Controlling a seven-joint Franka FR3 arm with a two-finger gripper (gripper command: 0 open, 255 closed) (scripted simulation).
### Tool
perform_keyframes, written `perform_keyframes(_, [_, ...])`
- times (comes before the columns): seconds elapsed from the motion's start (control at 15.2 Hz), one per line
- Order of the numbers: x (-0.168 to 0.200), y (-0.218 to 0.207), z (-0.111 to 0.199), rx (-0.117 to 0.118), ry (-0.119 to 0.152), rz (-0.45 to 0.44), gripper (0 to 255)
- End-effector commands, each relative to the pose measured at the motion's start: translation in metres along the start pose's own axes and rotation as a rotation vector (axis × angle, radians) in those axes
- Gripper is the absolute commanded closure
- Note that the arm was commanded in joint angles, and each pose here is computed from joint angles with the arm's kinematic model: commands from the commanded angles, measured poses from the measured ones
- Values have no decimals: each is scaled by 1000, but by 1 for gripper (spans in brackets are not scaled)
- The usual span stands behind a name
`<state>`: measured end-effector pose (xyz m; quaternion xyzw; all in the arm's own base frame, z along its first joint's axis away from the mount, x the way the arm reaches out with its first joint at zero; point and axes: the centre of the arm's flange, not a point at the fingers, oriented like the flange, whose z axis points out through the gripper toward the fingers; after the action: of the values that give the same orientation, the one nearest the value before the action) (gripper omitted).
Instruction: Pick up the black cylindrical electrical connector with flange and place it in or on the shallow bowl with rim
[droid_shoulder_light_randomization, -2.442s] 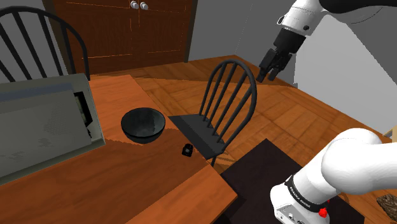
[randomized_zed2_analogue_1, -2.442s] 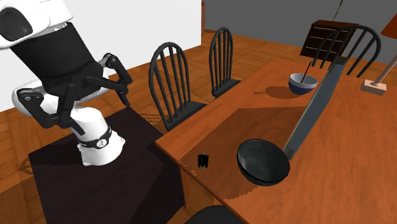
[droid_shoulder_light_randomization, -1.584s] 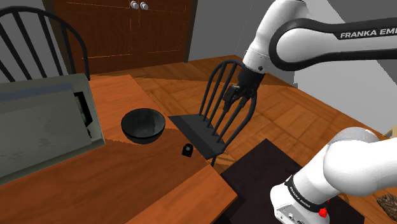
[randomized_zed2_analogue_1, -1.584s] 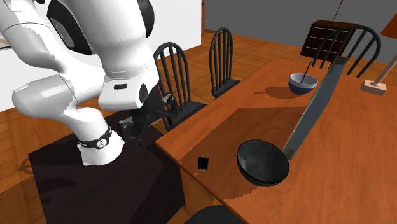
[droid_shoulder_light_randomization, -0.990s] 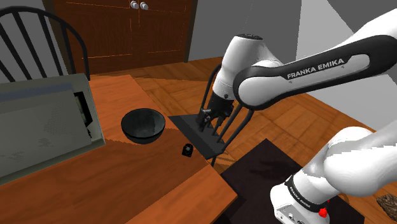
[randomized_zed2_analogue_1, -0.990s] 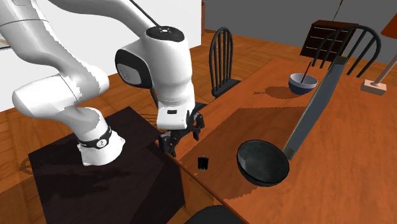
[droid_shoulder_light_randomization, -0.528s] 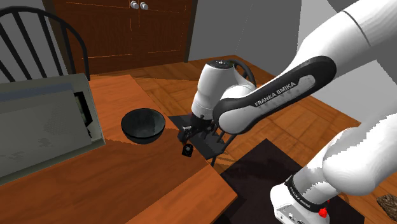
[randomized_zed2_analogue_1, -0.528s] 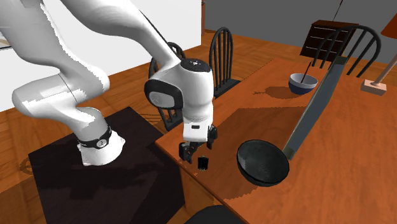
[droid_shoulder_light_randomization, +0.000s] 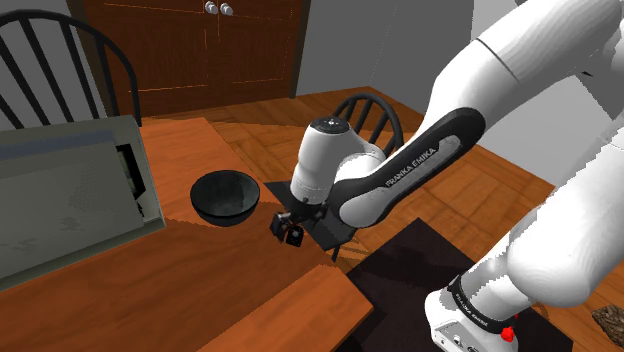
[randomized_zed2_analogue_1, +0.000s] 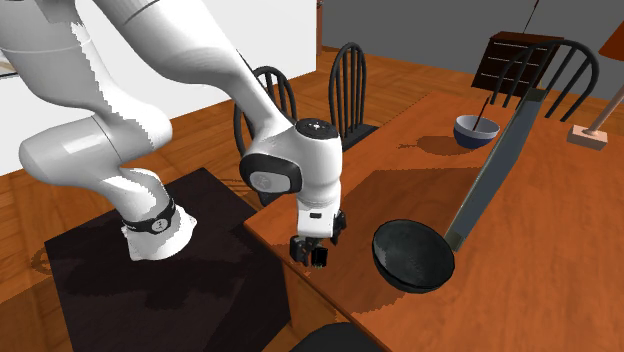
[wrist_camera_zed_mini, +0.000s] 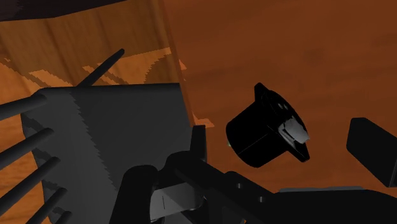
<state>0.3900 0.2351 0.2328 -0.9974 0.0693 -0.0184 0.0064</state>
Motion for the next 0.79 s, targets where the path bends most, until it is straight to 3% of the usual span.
perform_keyframes(0.0, [-1,0,9,0,0,0,0])
perform_keyframes(0.46, [-1,0,9,0,0,0,0])
perform_keyframes(0.53, [-1,0,9,0,0,0,255])
perform_keyframes(0.73, [-1,0,9,0,0,0,255])
